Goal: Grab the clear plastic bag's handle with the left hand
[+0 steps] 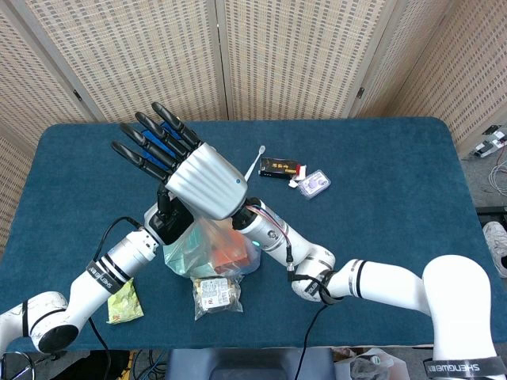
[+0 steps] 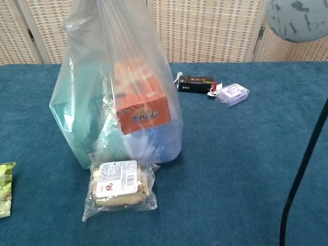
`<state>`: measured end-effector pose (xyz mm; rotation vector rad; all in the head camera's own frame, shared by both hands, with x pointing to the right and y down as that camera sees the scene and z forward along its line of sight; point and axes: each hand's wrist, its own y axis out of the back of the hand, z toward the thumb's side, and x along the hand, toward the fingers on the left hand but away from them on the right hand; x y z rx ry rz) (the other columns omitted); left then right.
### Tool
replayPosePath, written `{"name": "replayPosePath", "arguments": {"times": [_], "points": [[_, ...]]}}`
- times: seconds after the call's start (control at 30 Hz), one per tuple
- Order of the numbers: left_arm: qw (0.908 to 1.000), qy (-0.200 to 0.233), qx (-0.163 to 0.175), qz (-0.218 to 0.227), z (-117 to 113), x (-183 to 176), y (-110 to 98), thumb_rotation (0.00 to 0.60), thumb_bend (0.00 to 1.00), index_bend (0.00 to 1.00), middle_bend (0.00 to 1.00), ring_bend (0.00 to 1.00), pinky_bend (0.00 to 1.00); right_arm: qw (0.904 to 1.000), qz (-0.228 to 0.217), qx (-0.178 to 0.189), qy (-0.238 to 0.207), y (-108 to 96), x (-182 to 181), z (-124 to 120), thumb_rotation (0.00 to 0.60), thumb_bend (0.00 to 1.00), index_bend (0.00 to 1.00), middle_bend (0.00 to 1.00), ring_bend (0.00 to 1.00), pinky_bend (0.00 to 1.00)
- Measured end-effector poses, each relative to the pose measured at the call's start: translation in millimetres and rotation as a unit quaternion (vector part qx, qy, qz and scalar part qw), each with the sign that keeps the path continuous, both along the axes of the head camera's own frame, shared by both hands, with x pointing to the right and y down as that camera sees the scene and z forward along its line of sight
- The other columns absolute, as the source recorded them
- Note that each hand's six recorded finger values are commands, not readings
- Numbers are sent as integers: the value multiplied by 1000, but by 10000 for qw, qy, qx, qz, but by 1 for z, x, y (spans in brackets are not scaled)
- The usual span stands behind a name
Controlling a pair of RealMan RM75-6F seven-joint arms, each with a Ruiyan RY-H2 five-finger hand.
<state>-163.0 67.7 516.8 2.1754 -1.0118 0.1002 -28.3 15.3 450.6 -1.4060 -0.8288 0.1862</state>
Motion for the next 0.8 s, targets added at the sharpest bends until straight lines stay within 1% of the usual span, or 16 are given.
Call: {"name": "replayPosePath", "arguments": {"times": [0.27, 0.5, 0.6, 0.8], "points": [[9999, -68, -38, 66, 4, 5, 2, 0, 209, 256, 250, 258, 180, 10000, -57, -2, -8, 5, -7, -3, 600, 262, 0, 102, 0, 12], [9998, -170, -8, -117, 6, 1, -6, 0, 210, 250, 250, 258, 195, 9998, -119, -85, 146, 10, 0, -3, 600, 260, 0, 91, 0, 11], [9997, -182, -6, -169, 6, 0, -7, 0, 210, 244, 250, 258, 194, 9995, -130, -81, 267, 13, 4, -4, 600, 228, 0, 81, 0, 5], [9994, -199, -25, -265, 5, -3, -13, 0, 209, 243, 250, 257, 194, 9986, -101, -88, 507, 17, 15, -5, 600, 108, 0, 59, 0, 0]]}}
